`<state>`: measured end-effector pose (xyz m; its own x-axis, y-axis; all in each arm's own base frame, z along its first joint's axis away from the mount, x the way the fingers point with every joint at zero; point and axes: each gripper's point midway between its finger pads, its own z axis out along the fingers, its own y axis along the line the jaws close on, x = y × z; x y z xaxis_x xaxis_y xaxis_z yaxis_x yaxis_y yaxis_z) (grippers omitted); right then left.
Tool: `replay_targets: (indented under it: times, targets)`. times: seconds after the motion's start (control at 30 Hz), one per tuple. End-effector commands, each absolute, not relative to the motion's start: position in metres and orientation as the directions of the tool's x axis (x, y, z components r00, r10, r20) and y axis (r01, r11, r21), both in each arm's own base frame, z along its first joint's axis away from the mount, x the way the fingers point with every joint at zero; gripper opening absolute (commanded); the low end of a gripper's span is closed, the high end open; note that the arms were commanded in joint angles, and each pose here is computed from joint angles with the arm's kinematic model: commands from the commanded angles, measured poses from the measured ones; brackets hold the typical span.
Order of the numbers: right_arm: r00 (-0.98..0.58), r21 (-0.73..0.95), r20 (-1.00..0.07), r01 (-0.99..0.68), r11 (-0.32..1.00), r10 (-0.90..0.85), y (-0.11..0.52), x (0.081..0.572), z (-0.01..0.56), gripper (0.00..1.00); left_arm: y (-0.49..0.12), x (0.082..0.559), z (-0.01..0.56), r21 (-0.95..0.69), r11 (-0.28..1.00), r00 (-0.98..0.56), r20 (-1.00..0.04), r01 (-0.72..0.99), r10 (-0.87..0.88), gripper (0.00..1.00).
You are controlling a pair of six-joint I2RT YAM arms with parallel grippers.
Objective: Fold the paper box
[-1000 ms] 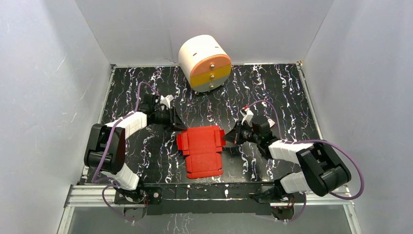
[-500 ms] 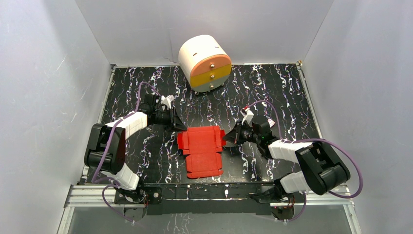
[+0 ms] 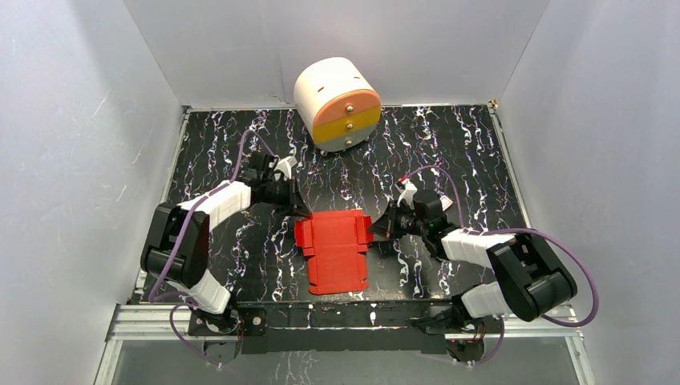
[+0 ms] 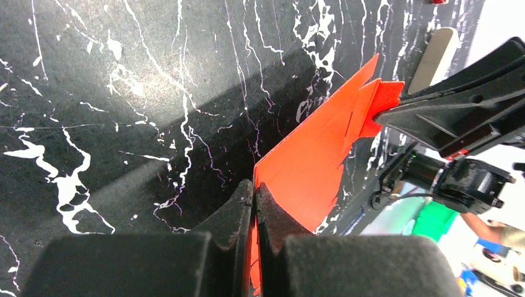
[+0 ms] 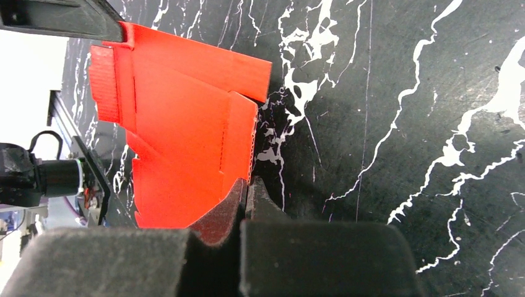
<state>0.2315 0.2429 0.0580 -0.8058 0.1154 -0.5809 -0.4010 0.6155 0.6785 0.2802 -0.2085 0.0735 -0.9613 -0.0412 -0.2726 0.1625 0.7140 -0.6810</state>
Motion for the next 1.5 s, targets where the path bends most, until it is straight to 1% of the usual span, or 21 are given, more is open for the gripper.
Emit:
replay_targets:
  times: [0.0,0.2,0.23,0.3,0.4,0.6,0.7,0.77,1.1,1.3,1.47]
  targets:
    - [-0.739,0.616,-0.666,-0.471,0.632,0.098,0.25,0.248,0.082,0.01,-0.209,0.283,0.078,-0.572,0.799,-0.951,-0.308,0.185,0.0,0.0]
    - [-0.74,0.567,-0.669,-0.447,0.692,0.07,0.256,0.253,0.078,0.02,-0.208,0.29,0.068,-0.416,0.894,-0.949,-0.314,0.168,0.033,0.0]
    - [-0.737,0.556,-0.672,-0.442,0.704,0.068,0.257,0.254,0.079,0.04,-0.207,0.289,0.066,-0.386,0.907,-0.95,-0.31,0.167,0.043,0.0]
    - [-0.738,0.541,-0.672,-0.435,0.72,0.06,0.259,0.255,0.078,0.1,-0.205,0.29,0.062,-0.336,0.926,-0.949,-0.308,0.174,0.067,0.0]
    - [-0.728,0.529,-0.682,-0.433,0.729,0.062,0.258,0.257,0.081,0.16,-0.201,0.291,0.058,-0.283,0.941,-0.948,-0.302,0.185,0.096,0.0]
    - [-0.678,0.464,-0.733,-0.442,0.768,0.053,0.246,0.266,0.095,0.36,-0.194,0.294,0.055,-0.2,0.959,-0.944,-0.302,0.2,0.133,0.0]
    - [-0.663,0.456,-0.747,-0.455,0.765,0.051,0.248,0.269,0.103,0.43,-0.195,0.297,0.053,-0.17,0.963,-0.943,-0.296,0.208,0.151,0.0]
    - [-0.661,0.461,-0.748,-0.458,0.76,0.056,0.25,0.271,0.105,0.45,-0.196,0.297,0.05,-0.145,0.967,-0.944,-0.286,0.211,0.163,0.0]
    - [-0.673,0.479,-0.737,-0.45,0.754,0.067,0.255,0.274,0.1,0.49,-0.188,0.301,0.028,0.069,0.967,-0.941,-0.221,0.246,0.256,0.0]
    - [-0.674,0.476,-0.735,-0.437,0.764,0.073,0.252,0.275,0.096,0.5,-0.19,0.302,0.026,0.193,0.94,-0.925,-0.208,0.281,0.319,0.0]
    - [-0.672,0.474,-0.737,-0.436,0.765,0.073,0.251,0.274,0.096,0.51,-0.199,0.297,0.023,0.185,0.938,-0.926,-0.19,0.293,0.327,0.0]
